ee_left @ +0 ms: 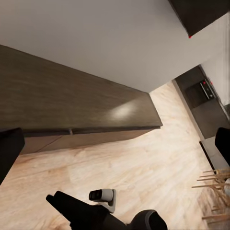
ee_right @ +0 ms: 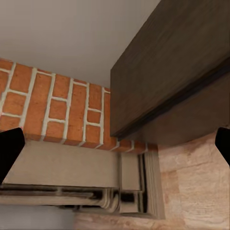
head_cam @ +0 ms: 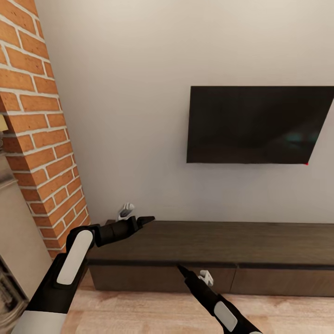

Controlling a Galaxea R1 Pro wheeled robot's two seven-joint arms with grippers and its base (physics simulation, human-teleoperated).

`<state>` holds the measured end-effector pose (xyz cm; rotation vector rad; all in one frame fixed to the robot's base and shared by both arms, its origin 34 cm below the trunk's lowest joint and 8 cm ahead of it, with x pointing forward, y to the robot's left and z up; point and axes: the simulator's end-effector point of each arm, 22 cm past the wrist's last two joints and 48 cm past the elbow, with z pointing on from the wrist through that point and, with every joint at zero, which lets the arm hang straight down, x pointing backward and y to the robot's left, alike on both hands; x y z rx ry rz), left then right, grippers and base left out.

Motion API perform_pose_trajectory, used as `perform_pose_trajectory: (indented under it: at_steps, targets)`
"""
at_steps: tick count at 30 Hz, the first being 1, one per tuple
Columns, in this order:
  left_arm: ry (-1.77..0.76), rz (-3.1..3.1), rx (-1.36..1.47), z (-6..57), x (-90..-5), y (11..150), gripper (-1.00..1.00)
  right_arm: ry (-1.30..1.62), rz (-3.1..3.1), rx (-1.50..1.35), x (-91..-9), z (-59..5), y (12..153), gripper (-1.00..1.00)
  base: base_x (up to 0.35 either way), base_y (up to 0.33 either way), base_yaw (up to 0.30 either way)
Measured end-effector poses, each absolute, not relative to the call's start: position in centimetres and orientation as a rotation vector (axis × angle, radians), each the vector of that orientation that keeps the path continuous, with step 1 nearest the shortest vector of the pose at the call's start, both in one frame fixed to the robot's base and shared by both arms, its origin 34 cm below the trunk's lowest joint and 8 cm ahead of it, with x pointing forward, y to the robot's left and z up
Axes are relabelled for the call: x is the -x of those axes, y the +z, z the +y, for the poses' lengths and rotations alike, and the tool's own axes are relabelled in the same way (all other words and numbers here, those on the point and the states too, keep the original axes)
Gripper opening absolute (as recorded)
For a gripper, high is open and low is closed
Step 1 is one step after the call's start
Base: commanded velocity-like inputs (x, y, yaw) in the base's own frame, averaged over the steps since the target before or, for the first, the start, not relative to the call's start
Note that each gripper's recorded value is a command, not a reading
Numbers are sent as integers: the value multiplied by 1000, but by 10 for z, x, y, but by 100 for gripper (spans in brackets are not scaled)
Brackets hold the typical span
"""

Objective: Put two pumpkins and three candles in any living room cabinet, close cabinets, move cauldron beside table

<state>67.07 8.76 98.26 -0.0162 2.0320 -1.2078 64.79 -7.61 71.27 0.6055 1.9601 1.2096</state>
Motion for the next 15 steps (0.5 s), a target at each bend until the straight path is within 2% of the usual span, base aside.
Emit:
perform_pose_trajectory:
  at_steps: [15]
  targets:
    - [-1233, 2046, -47, 68, -660, 955, 100, 1296, 1875, -581, -647, -73, 706, 100, 0, 0, 0]
